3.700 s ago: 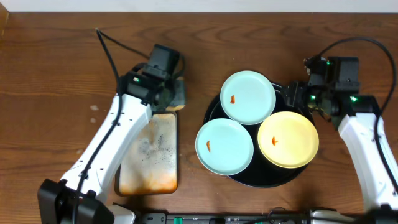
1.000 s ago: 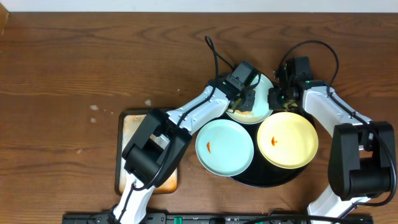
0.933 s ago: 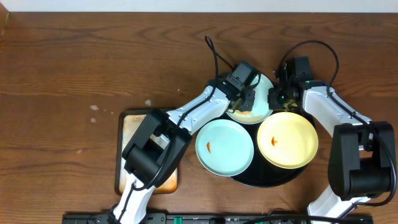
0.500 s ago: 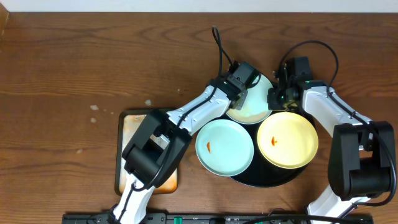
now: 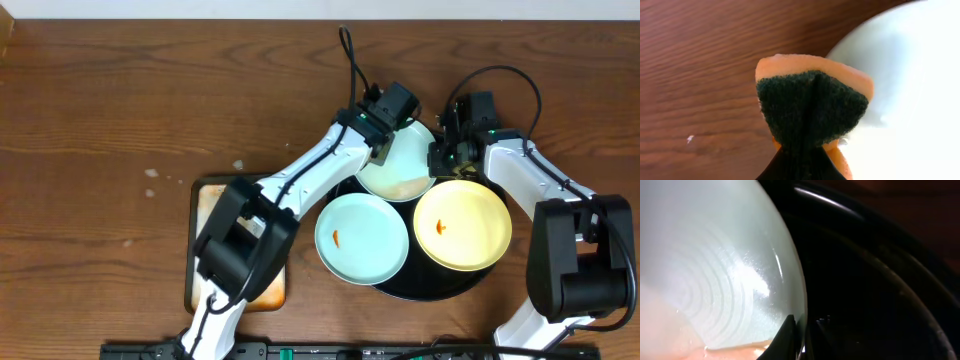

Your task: Clean dirty plates on tray and stack at the side

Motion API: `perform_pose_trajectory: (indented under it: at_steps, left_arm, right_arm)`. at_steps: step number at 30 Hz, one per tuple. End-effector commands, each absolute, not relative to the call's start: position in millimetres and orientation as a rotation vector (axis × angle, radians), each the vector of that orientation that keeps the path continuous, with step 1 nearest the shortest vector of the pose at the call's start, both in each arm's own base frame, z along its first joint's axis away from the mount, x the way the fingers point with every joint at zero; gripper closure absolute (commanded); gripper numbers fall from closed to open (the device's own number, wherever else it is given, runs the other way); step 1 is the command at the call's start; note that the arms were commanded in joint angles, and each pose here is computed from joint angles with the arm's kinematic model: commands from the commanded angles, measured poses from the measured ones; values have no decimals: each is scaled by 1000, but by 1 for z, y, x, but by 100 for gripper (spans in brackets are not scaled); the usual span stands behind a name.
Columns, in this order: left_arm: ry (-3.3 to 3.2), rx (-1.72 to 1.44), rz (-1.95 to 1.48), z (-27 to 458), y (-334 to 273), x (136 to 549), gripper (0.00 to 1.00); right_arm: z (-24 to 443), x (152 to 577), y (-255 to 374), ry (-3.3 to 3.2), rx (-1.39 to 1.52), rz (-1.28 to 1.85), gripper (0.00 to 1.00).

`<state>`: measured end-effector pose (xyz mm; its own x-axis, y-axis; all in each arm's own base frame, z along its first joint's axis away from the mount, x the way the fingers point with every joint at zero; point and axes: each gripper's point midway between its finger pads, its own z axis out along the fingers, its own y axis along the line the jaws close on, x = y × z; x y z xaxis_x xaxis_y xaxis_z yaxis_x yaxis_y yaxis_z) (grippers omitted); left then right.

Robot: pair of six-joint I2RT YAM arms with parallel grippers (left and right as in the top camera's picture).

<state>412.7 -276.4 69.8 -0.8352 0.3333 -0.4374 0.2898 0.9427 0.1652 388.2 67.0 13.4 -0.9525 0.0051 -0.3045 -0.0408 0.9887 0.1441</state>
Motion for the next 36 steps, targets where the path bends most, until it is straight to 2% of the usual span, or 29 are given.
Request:
perform_pose_trajectory:
  at_steps: [1,8,17,28,36]
  left_arm:
    - [2579,324,109,108,-266,419,89]
    - [2691,316,17,102,-270,396,89]
    - [2773,307,-79,96,-278,380,89]
    - [2764,291,-97,97,-281,382,89]
    - [2765,291,-97,97,-281,382,89]
  right_arm:
    - [20,392,56,2804,-18,113,96]
    - [34,402,48,2760,-5,44,99]
    - [104,417,23,2575,-58,-175,99]
    - [159,404,30,2443,-326,-403,99]
    - [193,391,33,2292,-444,-884,99]
